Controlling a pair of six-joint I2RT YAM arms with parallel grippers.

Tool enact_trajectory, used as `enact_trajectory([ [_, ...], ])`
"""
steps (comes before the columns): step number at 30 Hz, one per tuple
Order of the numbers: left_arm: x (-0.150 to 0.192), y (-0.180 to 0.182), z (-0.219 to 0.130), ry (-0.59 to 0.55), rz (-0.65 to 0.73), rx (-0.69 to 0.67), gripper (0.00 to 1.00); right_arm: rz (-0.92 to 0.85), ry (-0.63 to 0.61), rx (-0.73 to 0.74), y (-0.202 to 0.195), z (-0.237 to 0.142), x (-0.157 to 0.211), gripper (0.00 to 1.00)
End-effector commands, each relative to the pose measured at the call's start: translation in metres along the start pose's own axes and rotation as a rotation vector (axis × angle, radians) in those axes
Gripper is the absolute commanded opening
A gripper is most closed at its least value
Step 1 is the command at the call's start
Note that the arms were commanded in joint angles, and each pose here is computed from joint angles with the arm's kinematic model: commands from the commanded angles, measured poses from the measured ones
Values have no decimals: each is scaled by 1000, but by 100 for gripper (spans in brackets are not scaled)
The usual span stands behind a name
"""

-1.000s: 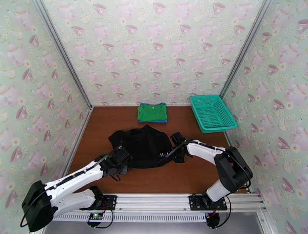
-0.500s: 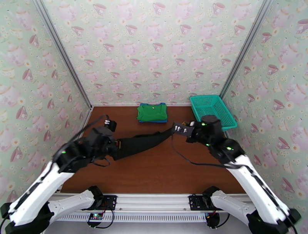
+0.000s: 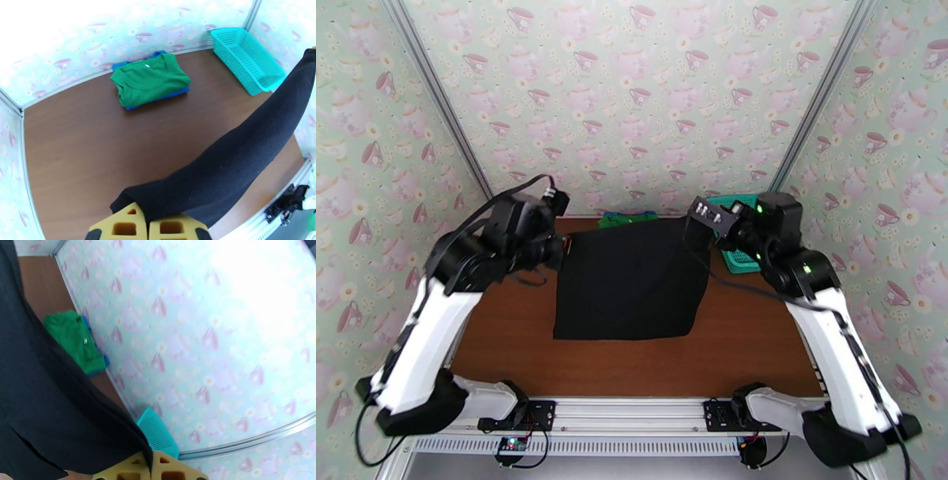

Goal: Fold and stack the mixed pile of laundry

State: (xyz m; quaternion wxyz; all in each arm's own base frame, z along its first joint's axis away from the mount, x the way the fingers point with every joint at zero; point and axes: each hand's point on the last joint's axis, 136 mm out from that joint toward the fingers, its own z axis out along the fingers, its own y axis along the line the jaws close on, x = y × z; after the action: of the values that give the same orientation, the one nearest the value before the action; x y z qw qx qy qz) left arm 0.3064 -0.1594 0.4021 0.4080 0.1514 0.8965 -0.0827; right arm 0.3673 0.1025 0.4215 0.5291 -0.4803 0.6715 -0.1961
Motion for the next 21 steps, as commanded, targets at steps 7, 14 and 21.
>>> enact_trajectory([
  [7,-94,2,8,-214,91,87,0,59,-116,135,-77,-23,-42,0],
  [14,-59,-12,18,-207,79,175,0,110,-170,55,-34,-49,-32,0],
  [21,93,-25,79,-104,-99,278,0,382,-270,-269,137,-59,10,0],
])
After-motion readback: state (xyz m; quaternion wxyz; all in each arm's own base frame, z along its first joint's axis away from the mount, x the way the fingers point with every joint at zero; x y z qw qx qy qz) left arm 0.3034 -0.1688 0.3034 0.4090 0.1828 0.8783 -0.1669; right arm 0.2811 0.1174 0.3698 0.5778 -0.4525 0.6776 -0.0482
